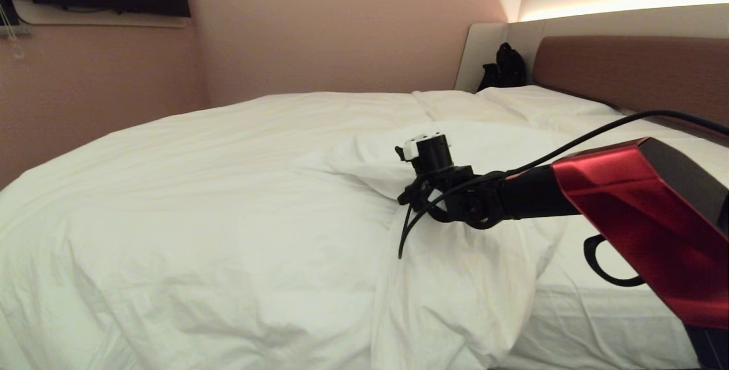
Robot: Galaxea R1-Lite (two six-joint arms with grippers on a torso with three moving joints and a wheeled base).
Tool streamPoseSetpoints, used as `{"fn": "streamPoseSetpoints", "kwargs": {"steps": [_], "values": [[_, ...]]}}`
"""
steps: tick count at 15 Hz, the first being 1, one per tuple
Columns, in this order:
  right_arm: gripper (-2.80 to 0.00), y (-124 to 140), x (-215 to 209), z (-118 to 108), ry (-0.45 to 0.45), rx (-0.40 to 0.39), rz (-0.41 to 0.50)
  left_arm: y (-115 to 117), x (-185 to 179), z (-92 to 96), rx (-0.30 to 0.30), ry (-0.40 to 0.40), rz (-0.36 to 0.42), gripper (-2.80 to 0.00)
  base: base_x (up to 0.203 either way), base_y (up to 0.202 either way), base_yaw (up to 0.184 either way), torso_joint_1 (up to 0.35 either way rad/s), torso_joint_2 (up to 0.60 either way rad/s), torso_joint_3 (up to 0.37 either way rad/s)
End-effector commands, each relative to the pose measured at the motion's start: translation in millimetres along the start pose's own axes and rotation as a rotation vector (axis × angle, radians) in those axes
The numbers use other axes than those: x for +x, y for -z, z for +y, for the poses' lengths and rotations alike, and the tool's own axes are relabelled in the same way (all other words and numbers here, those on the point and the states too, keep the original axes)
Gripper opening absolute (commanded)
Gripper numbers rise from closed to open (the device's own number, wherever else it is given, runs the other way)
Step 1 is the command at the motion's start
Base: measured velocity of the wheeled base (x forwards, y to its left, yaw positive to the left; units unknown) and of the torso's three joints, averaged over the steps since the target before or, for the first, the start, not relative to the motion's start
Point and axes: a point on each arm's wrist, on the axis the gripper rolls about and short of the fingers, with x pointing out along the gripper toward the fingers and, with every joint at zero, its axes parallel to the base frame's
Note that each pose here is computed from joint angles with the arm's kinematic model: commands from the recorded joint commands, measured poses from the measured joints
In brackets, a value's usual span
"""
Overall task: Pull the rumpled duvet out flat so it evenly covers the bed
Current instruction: Flatten the corners of the folded blanket
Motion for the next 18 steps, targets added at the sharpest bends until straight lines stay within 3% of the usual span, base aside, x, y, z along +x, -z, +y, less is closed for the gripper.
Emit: {"fn": "streamPoseSetpoints", "kwargs": {"steps": [1,4,8,18], "values": [[-2.80,-14,-36,-39,0.020,0.044,-0.027,0,0,0.0,0.000,-0.001,0.001,-2.80,0.000,0.000,0.000,0.000,0.00,0.000],[-2.80,-5,-85,-82,0.034,0.070,-0.019,0,0,0.0,0.000,-0.001,0.001,-2.80,0.000,0.000,0.000,0.000,0.00,0.000],[-2.80,30,-142,-121,0.051,0.077,0.009,0,0,0.0,0.000,-0.001,0.001,-2.80,0.000,0.000,0.000,0.000,0.00,0.000],[-2.80,138,-223,-176,0.101,0.056,0.096,0,0,0.0,0.000,-0.001,0.001,-2.80,0.000,0.000,0.000,0.000,0.00,0.000]]}}
